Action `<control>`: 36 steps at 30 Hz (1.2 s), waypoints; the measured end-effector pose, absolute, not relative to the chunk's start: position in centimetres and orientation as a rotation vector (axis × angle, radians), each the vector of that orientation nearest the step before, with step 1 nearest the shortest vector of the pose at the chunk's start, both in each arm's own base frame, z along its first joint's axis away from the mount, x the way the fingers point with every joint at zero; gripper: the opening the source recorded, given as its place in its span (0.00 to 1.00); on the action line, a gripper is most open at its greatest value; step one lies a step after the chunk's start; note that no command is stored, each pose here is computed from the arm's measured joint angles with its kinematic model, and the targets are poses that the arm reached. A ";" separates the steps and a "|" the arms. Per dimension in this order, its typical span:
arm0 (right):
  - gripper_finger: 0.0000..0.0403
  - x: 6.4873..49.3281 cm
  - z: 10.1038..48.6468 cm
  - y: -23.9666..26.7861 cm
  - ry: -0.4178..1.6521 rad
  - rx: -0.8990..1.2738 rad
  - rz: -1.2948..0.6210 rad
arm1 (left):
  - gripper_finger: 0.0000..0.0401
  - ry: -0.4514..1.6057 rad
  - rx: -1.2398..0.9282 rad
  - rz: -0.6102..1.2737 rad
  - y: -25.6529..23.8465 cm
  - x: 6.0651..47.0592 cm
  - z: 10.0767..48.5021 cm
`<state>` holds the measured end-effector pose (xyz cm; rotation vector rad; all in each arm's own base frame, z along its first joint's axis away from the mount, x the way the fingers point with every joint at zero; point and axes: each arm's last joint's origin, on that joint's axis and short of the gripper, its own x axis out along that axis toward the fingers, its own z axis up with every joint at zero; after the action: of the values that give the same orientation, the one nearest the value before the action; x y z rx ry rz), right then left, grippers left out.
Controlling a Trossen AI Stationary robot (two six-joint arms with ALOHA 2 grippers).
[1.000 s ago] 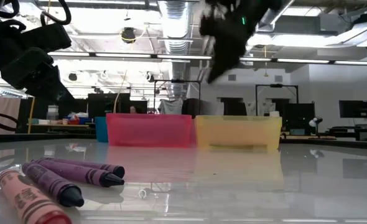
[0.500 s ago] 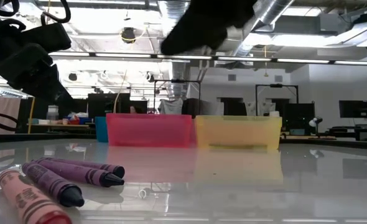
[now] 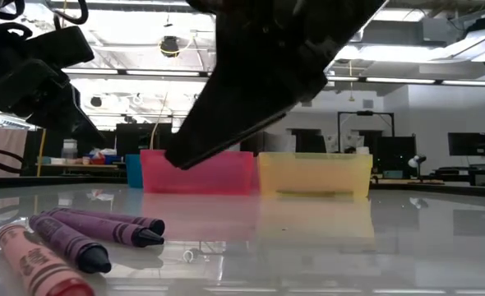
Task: Sort crayons
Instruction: Put the violet crayon into the yellow bin
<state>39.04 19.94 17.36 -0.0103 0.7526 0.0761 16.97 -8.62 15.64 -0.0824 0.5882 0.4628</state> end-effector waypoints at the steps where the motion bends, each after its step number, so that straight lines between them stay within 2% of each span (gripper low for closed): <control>1: 0.15 39.4 17.4 20.1 0.748 -0.005 0.081 | 0.23 0.591 -0.068 0.459 -8.6 17.0 15.6; 7: 0.15 39.7 17.9 20.7 0.748 0.001 0.093 | 0.23 0.577 -0.043 0.467 -8.6 17.0 15.7; 17: 0.15 38.8 17.8 22.2 0.773 -0.027 0.140 | 0.23 0.506 -0.164 0.488 -8.8 17.4 16.1; 25: 0.15 39.0 17.8 21.9 0.723 -0.174 0.092 | 0.23 0.462 -0.200 0.506 -8.9 17.6 16.3; 36: 0.15 38.8 17.7 22.3 0.740 -0.142 0.112 | 0.23 0.476 -0.237 0.468 -9.0 17.7 16.4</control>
<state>38.79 22.27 17.74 -0.1419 0.7402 0.1118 17.67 -9.04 16.35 -0.2370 0.4758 0.4676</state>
